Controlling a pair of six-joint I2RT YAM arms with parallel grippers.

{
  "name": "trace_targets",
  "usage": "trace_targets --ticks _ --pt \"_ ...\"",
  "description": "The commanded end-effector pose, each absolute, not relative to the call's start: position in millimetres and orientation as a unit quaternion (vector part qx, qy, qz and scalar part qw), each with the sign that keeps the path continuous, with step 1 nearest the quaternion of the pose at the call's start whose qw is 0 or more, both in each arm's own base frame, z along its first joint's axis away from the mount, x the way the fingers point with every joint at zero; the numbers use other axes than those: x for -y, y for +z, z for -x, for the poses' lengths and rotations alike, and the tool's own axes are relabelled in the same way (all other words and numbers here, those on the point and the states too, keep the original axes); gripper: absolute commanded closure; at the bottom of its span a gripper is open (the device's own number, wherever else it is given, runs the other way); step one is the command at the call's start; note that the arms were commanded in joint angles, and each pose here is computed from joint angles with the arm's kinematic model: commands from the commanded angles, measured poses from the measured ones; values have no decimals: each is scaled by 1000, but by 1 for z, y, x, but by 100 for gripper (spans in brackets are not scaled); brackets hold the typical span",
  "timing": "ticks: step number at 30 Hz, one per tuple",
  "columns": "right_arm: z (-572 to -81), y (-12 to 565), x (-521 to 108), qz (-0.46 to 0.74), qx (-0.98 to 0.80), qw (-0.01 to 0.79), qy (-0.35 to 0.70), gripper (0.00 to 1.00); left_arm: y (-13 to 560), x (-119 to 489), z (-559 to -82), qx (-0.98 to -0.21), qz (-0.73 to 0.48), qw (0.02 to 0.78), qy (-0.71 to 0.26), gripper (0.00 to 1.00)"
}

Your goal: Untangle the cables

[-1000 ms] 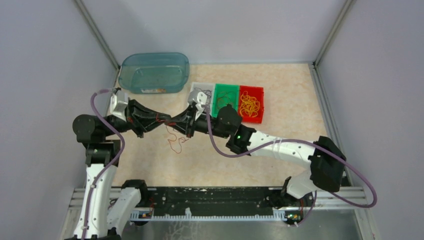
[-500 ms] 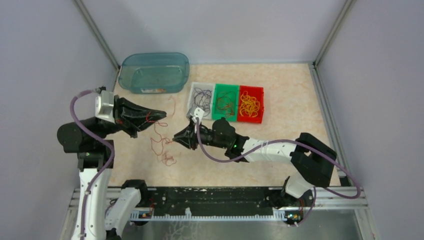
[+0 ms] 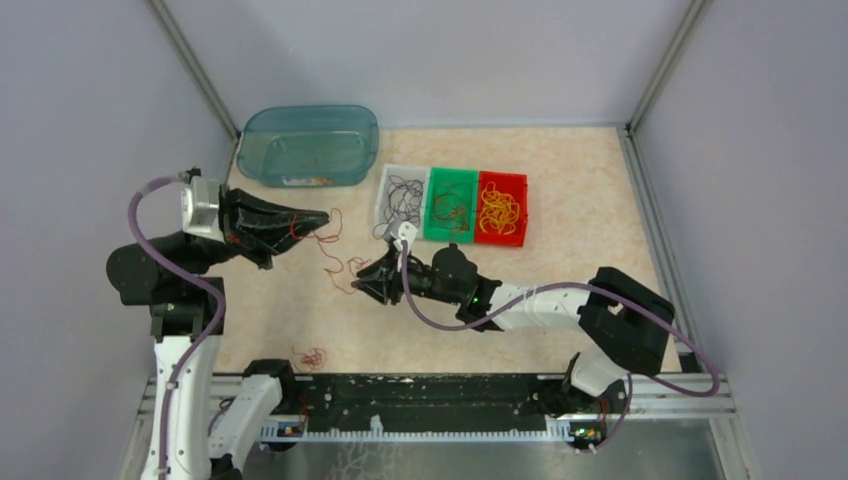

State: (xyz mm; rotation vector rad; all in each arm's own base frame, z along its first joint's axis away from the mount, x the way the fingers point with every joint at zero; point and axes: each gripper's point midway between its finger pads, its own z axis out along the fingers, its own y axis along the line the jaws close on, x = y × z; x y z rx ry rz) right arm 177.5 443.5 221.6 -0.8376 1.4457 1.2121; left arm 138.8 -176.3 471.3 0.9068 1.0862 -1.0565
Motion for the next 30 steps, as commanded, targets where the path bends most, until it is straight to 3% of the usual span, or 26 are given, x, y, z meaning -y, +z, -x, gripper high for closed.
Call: trace_targets --ticks 1,3,7,14,15,17,18,23,30 --pt "-165 253 -434 342 -552 560 514 67 496 168 -156 -460 -371 695 -408 97" --pt "-167 240 -427 340 -570 560 496 63 488 159 -190 -493 -331 712 -375 97" --pt "-179 239 -392 287 -586 595 469 57 434 158 -233 -570 -327 657 -370 99" --pt "-181 302 -363 267 -539 621 502 41 368 159 -250 -626 -312 600 -387 98" --pt "-179 314 -363 268 -527 621 514 33 362 159 -251 -631 -311 598 -385 98" --pt "-176 335 -367 273 -506 625 528 7 351 160 -251 -640 -309 589 -384 98" --pt "-176 342 -373 282 -499 623 532 3 346 161 -251 -645 -309 583 -386 98" --pt "-182 365 -405 309 -476 619 543 2 328 167 -246 -659 -310 561 -394 98" --pt "-194 345 -440 356 -491 596 525 3 328 170 -236 -657 -314 551 -409 98"
